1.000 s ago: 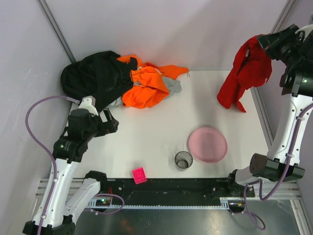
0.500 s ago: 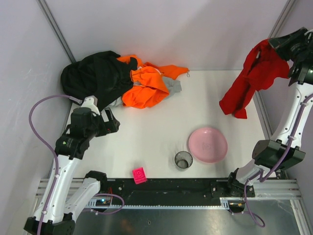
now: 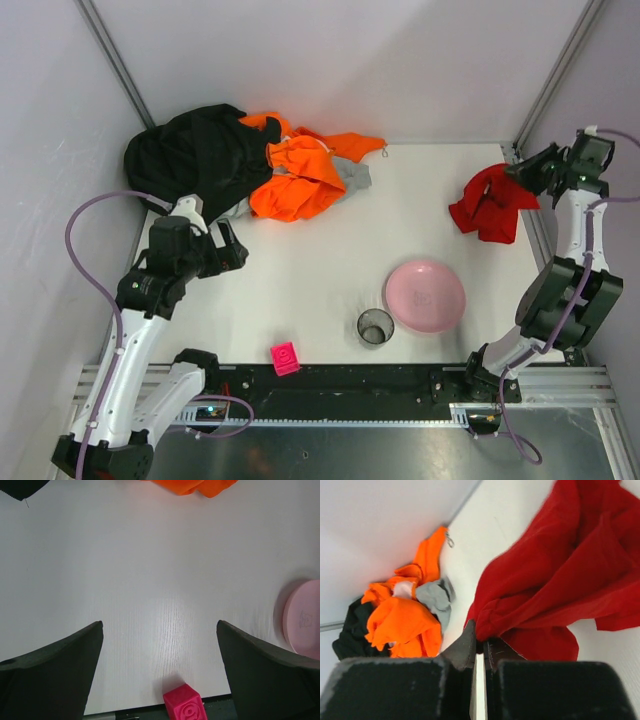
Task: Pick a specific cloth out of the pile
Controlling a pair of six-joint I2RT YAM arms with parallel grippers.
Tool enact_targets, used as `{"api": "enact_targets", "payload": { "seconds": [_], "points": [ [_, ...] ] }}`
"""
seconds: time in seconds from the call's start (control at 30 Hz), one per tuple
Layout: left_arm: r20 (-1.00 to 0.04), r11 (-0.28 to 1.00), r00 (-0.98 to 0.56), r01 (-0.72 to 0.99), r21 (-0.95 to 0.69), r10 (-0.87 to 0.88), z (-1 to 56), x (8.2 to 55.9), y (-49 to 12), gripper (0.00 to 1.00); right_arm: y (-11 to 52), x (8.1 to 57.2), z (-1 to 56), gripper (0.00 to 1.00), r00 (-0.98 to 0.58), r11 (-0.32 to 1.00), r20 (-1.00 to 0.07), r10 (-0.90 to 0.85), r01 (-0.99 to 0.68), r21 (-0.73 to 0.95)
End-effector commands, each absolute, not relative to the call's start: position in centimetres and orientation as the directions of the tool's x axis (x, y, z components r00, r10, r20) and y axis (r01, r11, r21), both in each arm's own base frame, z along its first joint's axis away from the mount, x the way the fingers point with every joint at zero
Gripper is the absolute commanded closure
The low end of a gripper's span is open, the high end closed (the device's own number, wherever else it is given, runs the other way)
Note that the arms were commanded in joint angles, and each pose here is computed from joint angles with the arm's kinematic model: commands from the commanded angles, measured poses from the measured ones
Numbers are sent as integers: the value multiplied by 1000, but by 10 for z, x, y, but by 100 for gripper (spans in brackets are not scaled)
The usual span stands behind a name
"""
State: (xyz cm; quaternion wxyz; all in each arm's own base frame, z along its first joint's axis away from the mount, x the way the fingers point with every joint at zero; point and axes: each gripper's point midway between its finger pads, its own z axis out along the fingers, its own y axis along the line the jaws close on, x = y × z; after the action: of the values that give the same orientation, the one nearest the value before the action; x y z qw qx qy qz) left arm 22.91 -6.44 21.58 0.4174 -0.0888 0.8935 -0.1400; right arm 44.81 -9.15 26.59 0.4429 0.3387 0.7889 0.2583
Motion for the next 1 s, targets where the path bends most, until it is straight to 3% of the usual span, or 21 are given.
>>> {"api": "enact_targets", "payload": {
  "seconds": [0.0, 0.27, 0.57, 0.83, 0.97],
  "points": [
    [-729, 930, -612, -28, -366, -305, 226, 234, -70, 0, -90, 452, 243, 100, -373, 668, -562, 739, 290, 686],
    [-730, 920, -603, -17, -392, -322, 231, 231, -74, 0, -79, 457, 131, 100, -531, 689, -452, 716, 440, 576],
    [-741, 913, -585, 1, -408, -330, 241, 229, -76, 0, -63, 441, 43, 98, -655, 719, -323, 683, 525, 454],
    [-746, 909, -576, 11, -417, -335, 246, 229, -77, 0, -54, 434, 63, 86, -671, 755, -360, 648, 501, 423],
    [-742, 907, -579, 11, -420, -337, 244, 227, -78, 0, -41, 431, 96, 60, -668, 780, -416, 617, 451, 433]
  ]
}}
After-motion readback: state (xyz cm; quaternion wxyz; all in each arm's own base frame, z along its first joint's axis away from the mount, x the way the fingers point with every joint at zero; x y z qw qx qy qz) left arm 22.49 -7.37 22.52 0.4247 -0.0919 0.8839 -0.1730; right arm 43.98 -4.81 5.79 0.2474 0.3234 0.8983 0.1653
